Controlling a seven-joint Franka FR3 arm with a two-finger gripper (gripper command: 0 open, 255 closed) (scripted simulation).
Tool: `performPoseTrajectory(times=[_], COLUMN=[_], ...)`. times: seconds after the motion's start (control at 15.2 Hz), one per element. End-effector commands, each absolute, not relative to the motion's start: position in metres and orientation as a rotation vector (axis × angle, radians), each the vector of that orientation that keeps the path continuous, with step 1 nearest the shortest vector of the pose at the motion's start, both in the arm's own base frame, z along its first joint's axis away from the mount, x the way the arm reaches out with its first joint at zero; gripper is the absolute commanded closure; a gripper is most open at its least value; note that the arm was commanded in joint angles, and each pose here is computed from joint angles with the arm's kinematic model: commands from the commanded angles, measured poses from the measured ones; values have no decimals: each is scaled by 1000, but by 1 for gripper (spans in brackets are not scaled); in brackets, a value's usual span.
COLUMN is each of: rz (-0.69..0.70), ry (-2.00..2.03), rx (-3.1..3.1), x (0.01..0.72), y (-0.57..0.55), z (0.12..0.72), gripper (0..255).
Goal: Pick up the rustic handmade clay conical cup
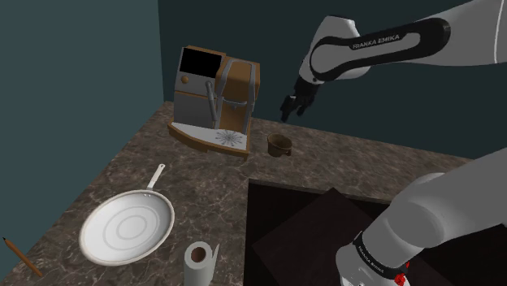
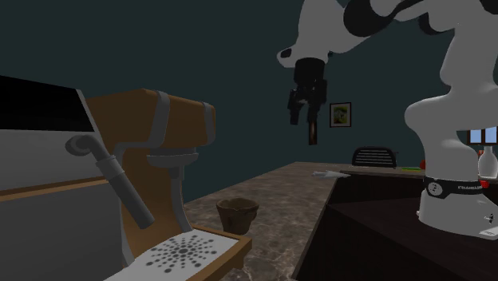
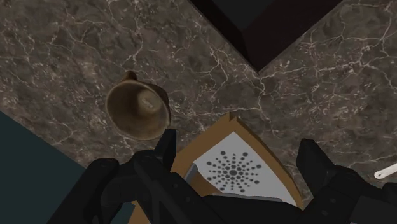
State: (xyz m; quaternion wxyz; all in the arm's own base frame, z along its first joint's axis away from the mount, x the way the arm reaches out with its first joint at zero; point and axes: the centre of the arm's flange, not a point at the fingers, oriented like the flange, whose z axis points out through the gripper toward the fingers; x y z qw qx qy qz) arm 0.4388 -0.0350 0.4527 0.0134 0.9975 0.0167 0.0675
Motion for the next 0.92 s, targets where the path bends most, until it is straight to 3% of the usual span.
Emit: performPoseTrajectory(times=[0.0,0.86], rz=[205,159], ry=[52,44], rx=[3096,3025], x=[451,536], y=[-46,-106], z=[431,298], gripper=[0,0])
